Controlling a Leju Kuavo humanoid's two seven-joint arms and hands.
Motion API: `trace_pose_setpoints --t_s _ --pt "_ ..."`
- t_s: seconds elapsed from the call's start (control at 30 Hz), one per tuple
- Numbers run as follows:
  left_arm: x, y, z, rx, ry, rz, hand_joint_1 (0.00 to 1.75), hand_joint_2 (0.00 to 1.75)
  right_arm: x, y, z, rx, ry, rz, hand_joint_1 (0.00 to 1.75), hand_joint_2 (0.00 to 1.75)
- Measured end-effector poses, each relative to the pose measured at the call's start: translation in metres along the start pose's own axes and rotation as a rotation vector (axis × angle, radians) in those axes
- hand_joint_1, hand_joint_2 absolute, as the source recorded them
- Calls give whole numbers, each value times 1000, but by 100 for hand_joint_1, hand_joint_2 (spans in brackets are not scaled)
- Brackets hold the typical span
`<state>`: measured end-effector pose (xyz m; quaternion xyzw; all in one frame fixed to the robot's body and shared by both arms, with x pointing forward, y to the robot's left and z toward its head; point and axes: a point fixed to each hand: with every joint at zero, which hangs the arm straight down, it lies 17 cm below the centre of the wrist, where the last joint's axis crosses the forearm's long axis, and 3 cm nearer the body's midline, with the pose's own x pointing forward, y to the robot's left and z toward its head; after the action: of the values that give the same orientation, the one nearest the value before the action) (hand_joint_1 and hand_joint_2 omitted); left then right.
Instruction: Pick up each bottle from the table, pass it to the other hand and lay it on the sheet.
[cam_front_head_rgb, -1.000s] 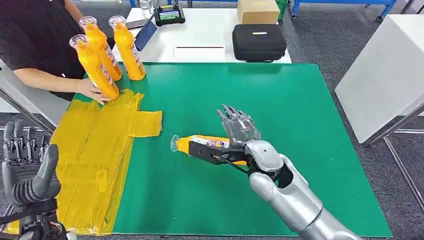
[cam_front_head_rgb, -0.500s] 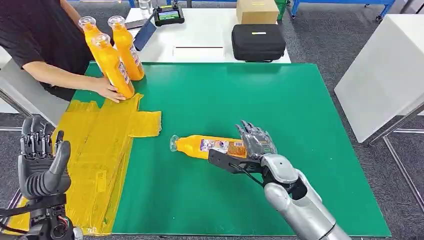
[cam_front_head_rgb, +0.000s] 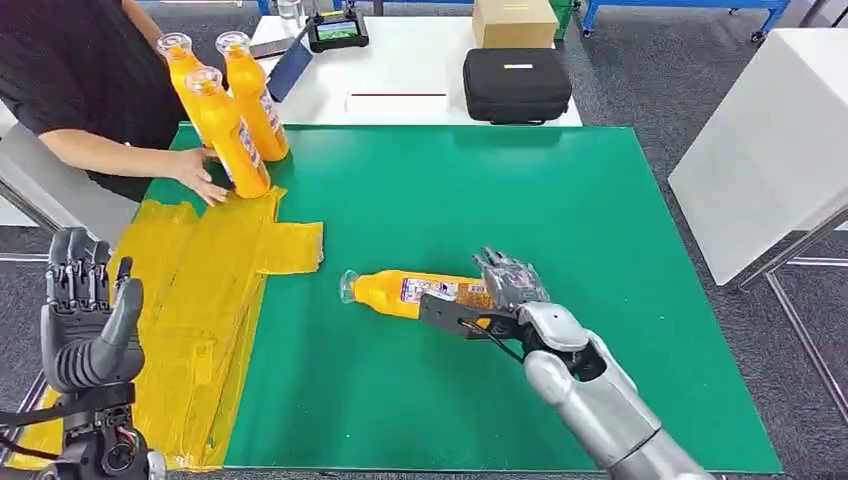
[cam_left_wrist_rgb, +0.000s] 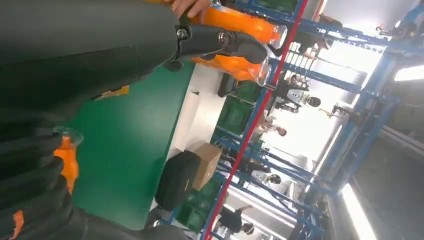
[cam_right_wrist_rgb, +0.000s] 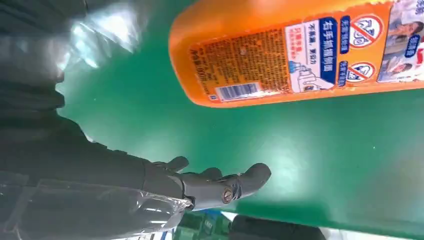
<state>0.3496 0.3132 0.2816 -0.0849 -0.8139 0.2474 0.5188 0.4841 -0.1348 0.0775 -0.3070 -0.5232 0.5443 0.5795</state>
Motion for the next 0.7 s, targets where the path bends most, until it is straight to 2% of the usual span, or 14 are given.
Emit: trace_pose_setpoints --t_s 0.7 --pt "-6 -3 1 -11 18 4 0 175 -26 31 -21 101 84 60 0 175"
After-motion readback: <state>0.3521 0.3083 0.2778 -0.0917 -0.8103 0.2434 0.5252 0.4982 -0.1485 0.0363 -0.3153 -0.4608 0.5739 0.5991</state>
